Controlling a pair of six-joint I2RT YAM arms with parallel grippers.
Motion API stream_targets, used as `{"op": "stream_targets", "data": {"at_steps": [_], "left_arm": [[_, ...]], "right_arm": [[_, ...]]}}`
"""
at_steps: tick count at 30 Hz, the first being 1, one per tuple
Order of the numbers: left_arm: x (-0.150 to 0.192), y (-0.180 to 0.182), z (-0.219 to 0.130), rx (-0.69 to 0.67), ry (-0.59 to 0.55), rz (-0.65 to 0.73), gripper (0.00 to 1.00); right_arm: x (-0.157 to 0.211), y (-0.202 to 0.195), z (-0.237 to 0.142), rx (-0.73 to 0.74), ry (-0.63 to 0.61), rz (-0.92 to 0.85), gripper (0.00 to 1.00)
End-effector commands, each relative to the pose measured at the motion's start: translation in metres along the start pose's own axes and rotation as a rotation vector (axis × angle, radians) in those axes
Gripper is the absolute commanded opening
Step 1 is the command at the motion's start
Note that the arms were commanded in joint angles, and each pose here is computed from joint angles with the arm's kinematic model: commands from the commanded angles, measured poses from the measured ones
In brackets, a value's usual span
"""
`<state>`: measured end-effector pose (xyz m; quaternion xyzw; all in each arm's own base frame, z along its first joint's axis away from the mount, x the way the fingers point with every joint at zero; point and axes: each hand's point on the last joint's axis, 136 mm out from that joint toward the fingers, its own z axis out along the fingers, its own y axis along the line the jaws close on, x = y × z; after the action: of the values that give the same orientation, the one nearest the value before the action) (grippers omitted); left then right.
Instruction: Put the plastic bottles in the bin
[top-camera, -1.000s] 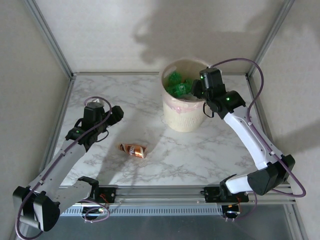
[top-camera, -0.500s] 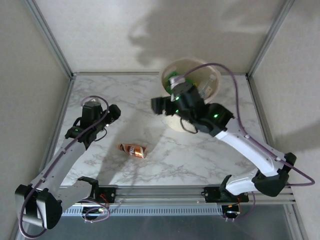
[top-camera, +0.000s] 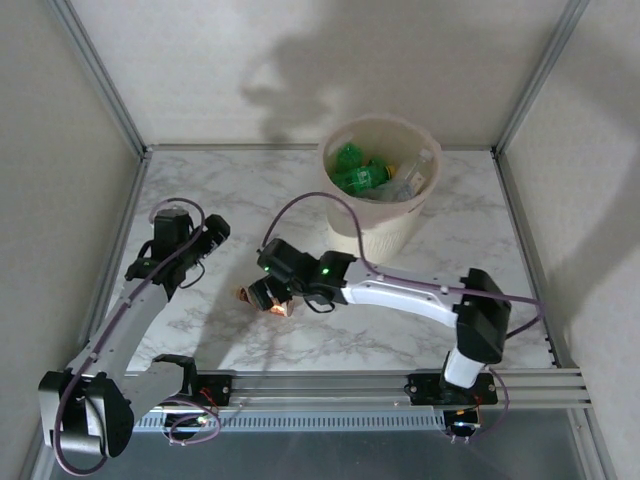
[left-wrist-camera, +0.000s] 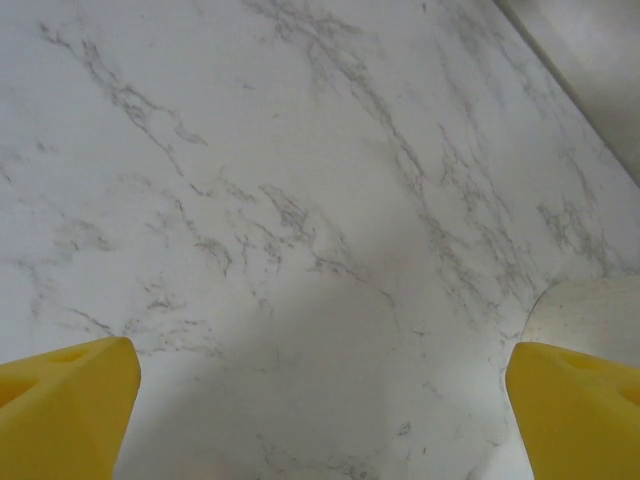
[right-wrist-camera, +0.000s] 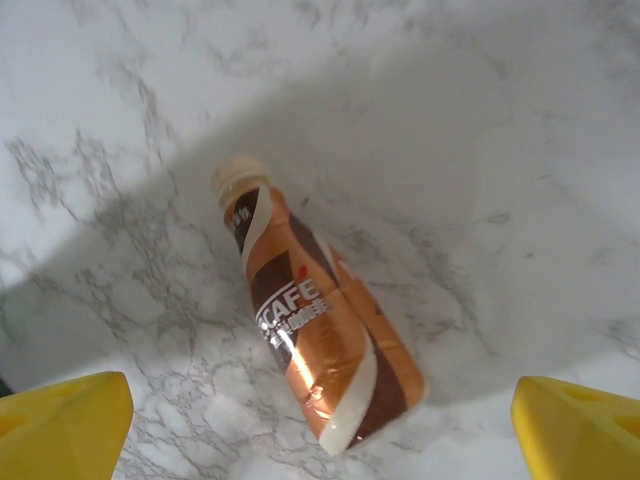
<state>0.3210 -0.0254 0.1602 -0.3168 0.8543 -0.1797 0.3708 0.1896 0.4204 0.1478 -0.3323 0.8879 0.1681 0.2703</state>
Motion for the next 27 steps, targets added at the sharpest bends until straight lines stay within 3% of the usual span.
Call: {"op": "stream_targets", "data": {"at_steps": [1, 16, 20, 27], "left_arm": [[0.001, 0.001, 0.002, 0.017, 0.008, 0.003, 0.95], [0.003, 0.016, 0.008, -0.004, 0.012, -0.002, 0.95], [0.004, 0.019, 0.008, -0.009, 0.015, -0.001, 0.95], [0.008, 0.019, 0.010, 0.001, 0.025, -0.005, 0.93]], "right_arm": [[-0.001, 0.016, 0.020, -0.041, 0.015, -0.057, 0.99], [0.042, 0.020, 0.108, 0.060, 0.178, -0.230, 0.98], [0.049, 0.018, 0.123, 0.064, 0.209, -0.219, 0.87], [0.049, 0.014, 0.124, 0.036, 0.195, -0.157, 0.82]]}}
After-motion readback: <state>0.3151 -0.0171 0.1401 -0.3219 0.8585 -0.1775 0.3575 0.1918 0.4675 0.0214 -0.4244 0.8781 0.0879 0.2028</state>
